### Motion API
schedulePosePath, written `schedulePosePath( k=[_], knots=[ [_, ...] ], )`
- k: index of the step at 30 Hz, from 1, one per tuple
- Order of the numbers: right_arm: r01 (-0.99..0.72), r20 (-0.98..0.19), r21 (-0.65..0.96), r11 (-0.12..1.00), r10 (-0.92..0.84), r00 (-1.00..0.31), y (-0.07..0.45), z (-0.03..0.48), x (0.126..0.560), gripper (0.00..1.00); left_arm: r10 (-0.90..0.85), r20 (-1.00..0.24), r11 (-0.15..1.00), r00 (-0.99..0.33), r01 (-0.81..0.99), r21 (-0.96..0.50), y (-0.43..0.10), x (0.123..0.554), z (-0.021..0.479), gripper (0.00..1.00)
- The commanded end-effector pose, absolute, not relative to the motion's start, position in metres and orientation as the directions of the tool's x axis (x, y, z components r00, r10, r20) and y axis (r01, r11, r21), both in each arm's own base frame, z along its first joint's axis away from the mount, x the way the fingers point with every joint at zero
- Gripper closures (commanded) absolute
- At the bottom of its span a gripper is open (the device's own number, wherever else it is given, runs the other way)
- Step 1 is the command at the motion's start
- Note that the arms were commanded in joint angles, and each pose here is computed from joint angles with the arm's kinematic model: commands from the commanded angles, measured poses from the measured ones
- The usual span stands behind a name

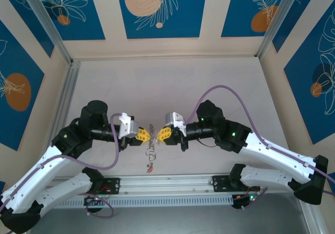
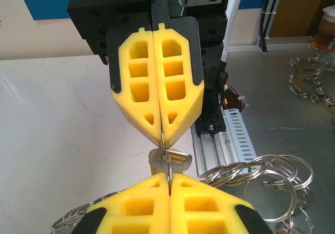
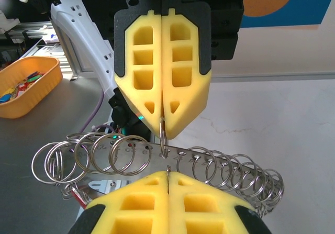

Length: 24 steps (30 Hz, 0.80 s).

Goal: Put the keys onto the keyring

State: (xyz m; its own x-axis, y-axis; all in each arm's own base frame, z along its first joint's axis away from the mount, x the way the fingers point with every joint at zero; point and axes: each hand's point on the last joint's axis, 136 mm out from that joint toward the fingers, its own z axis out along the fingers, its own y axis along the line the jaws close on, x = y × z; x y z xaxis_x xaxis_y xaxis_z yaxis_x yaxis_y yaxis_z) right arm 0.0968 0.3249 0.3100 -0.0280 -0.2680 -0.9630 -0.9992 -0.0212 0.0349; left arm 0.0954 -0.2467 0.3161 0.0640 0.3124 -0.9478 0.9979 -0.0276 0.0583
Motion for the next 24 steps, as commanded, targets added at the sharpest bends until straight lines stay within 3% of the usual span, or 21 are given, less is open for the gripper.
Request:
schedulePosePath(
  k=[1,16,24],
  knots=[
    [-0.998,-0.971,0.042,-0.055,-0.238,-0.027,0.3289,0.3179,0.0908,1.0,0.265,-0.96,-0.056,0.092,0.995,0.08,-0.2479,0.0896,0.3279,1.0],
    [-0.996,-0.974,0.043,-0.081,-0.226,-0.024,0.3337,0.3201,0.0877,1.0,0.262,-0.96,-0.06,0.093,0.995,0.08,-0.2484,0.0893,0.3289,1.0],
    [-0.999,-0.971,0.037,-0.038,-0.237,-0.027,0.3311,0.3179,0.0938,1.0,0.262,-0.96,-0.06,0.097,0.995,0.085,-0.2478,0.089,0.3294,1.0]
  ],
)
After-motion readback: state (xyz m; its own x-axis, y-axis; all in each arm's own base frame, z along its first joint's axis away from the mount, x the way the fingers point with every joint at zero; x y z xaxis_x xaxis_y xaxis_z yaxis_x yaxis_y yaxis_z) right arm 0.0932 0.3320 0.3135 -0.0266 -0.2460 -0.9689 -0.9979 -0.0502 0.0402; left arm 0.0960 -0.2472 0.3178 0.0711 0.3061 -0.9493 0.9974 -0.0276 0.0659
